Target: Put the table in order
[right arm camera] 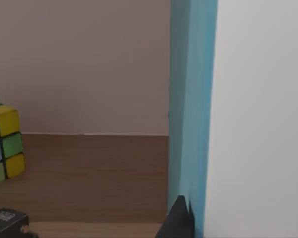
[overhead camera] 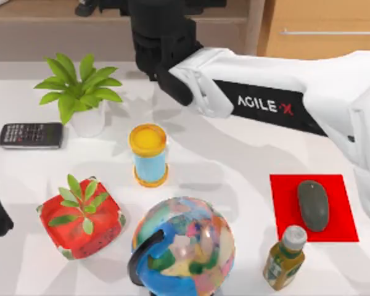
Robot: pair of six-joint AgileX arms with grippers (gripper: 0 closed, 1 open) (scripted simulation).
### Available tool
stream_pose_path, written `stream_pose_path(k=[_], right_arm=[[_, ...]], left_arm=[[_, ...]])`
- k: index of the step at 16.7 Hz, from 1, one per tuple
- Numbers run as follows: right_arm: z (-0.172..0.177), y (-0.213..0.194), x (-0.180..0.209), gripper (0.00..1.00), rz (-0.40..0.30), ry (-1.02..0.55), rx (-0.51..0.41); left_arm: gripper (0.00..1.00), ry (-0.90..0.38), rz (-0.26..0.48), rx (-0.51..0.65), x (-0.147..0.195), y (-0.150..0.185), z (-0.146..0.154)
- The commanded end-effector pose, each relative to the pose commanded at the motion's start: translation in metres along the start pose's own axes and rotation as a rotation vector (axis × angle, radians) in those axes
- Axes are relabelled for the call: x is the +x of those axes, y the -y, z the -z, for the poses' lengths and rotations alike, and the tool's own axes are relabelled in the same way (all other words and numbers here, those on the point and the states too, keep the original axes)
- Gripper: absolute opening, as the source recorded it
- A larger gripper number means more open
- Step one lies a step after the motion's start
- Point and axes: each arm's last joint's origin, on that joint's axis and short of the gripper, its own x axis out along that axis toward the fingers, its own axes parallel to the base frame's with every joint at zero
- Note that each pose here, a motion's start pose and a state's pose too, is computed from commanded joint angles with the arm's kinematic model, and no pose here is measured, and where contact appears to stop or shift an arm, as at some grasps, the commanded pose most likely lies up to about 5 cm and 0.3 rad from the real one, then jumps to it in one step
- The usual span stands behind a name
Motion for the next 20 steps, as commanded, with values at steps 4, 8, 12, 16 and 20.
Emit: stream_pose_path(k=[4,8,12,16,20], right_arm=[[-0.007,0.0,-0.019,0.0,-0.002,0.001,0.0],[-0.005,0.001,-0.016,0.0,0.001,-0.001,-0.001],[-0.016,0.009,-0.018,0.0,-0.054,0.007,0.069],[-0.023,0.03,-0.027,0.0,-0.204,-0.027,0.204],[-0.027,0.065,-0.044,0.0,-0.402,-0.123,0.379]], left_arm=[[1.0,0.0,0.0,0.0,0.0,0.0,0.0],[1.0,0.0,0.0,0.0,0.0,0.0,0.0],[1.0,0.0,0.0,0.0,0.0,0.0,0.0],[1.0,0.0,0.0,0.0,0.0,0.0,0.0],[1.0,0.0,0.0,0.0,0.0,0.0,0.0]])
